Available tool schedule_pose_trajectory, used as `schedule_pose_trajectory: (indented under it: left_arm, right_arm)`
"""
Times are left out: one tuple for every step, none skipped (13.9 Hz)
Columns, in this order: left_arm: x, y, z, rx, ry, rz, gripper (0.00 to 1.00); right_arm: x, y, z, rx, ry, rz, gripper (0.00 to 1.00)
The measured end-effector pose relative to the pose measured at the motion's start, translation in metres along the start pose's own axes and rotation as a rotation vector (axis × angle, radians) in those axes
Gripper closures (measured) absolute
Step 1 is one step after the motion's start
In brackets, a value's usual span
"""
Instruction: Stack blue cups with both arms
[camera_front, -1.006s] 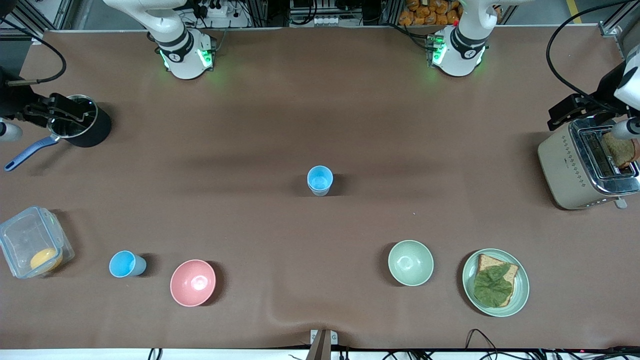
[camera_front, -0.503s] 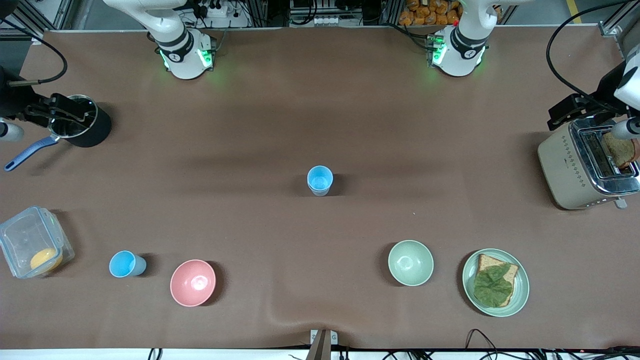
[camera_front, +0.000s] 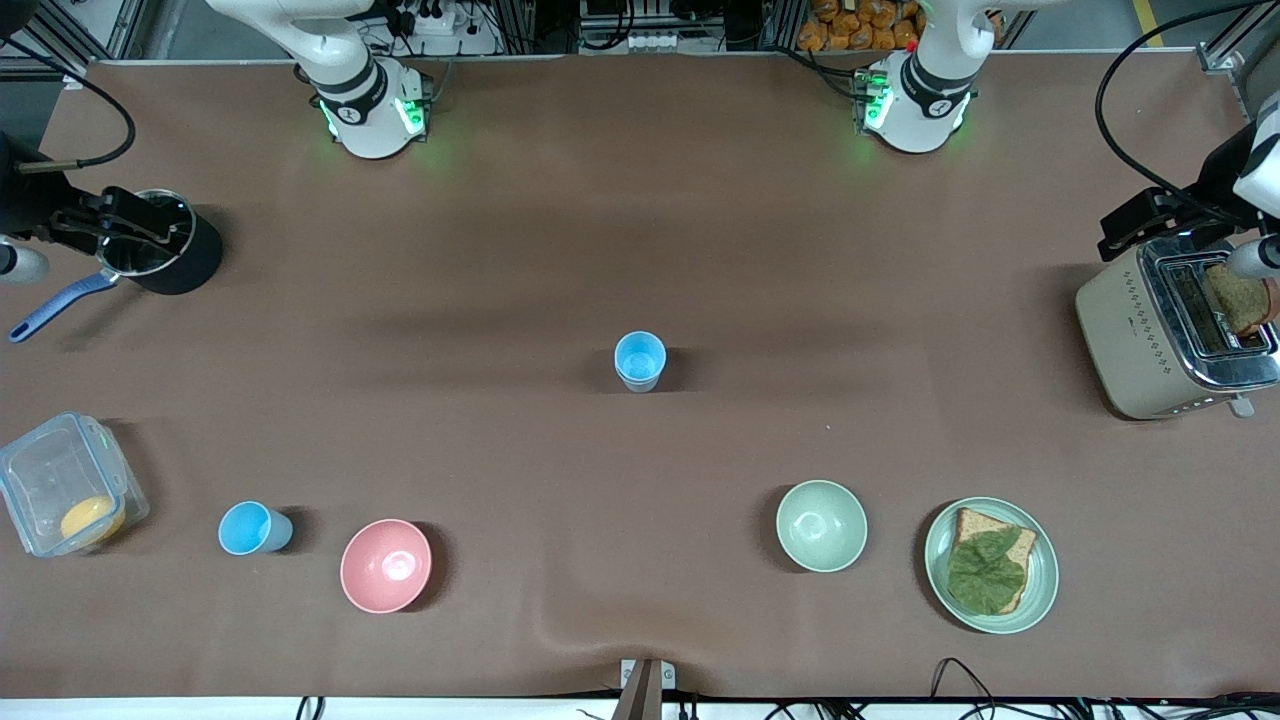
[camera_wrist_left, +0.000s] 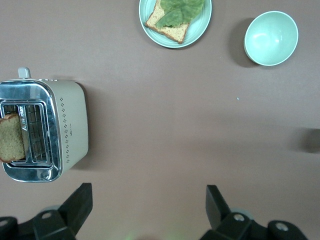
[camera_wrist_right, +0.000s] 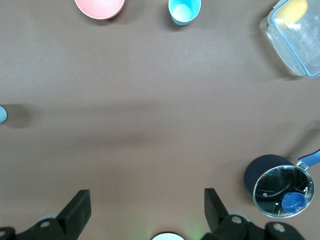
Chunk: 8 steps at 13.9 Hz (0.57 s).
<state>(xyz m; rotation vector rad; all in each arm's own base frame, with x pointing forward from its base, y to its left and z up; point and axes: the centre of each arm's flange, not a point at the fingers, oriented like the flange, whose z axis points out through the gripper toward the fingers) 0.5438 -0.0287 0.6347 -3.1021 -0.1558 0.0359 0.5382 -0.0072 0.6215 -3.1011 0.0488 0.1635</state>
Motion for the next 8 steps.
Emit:
schedule_pose_trajectory:
  left_arm:
    - [0.0,-0.0001,-0.0007,0.0,0.001,0.0,0.0]
    - [0.0001,-0.0005,-0.0023,-0.001,0.005,-0.001,0.0]
    - [0.0001,-0.0009,-0.0041,-0.001,0.009,-0.002,0.0]
    - [0.0002,-0.0011,-0.0049,-0.002,0.01,-0.002,0.0]
    - [0.0002,-0.0012,-0.0051,-0.002,0.011,-0.002,0.0]
    - [0.0002,-0.0012,-0.0051,-0.002,0.011,-0.002,0.0]
    - [0.0002,-0.0012,-0.0051,-0.002,0.011,-0.002,0.0]
    - [0.0002,-0.0012,-0.0051,-0.002,0.011,-0.002,0.0]
  right_arm:
    - [0.0,0.0,0.0001,0.0,0.0,0.0,0.0]
    - [0.0,0.0,0.0002,0.0,0.0,0.0,0.0]
    - [0.0,0.0,0.0003,0.0,-0.001,0.0,0.0]
    - [0.0,0.0,0.0003,0.0,-0.001,0.0,0.0]
    - [0.0,0.0001,0.0003,0.0,-0.001,0.0,0.0]
    - [0.0,0.0001,0.0004,0.0,-0.001,0.0,0.0]
    - [0.0,0.0001,0.0004,0.0,-0.001,0.0,0.0]
    - [0.0,0.0001,0.0004,0.0,-0.001,0.0,0.0]
